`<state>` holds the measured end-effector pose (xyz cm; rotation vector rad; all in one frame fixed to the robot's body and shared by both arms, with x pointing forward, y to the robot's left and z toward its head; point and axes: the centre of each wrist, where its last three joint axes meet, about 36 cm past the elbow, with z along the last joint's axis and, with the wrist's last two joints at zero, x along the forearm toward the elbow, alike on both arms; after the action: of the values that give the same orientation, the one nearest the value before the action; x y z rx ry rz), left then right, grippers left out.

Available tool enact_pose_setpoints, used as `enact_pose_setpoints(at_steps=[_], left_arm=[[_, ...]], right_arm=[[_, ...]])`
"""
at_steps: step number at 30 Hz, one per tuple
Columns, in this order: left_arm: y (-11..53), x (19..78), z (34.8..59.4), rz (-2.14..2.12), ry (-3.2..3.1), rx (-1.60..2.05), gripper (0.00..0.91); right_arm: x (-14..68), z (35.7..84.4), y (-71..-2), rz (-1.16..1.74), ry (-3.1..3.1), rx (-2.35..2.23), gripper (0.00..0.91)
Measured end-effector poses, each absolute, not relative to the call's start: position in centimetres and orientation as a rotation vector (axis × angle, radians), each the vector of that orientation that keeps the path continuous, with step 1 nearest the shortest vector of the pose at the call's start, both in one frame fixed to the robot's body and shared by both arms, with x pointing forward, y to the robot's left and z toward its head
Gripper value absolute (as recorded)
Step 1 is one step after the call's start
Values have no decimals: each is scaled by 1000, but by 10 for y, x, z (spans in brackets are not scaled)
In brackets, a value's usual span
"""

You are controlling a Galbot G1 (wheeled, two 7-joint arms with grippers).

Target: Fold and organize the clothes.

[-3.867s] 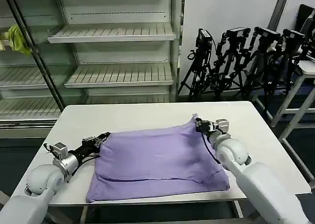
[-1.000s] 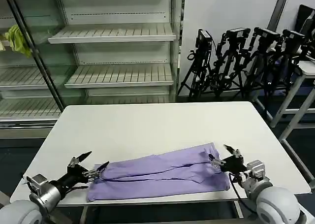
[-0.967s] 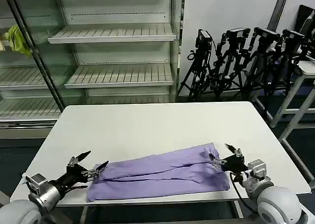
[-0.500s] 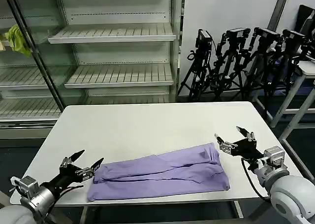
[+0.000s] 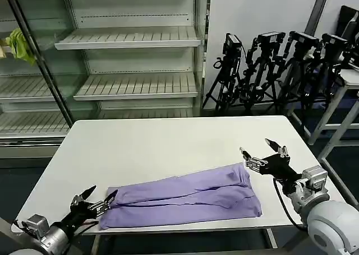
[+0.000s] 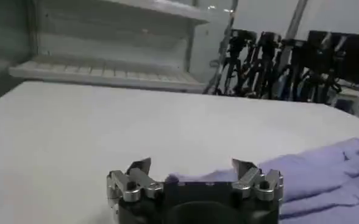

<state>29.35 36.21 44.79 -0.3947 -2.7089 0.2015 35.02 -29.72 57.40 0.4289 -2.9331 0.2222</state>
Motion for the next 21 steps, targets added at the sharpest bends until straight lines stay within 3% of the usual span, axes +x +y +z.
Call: enact_pose_setpoints(at_steps=[21], left_arm=[[346, 279, 417, 282, -2641, -374, 907]], right_arm=[[338, 573, -285, 176, -2946, 464, 907]])
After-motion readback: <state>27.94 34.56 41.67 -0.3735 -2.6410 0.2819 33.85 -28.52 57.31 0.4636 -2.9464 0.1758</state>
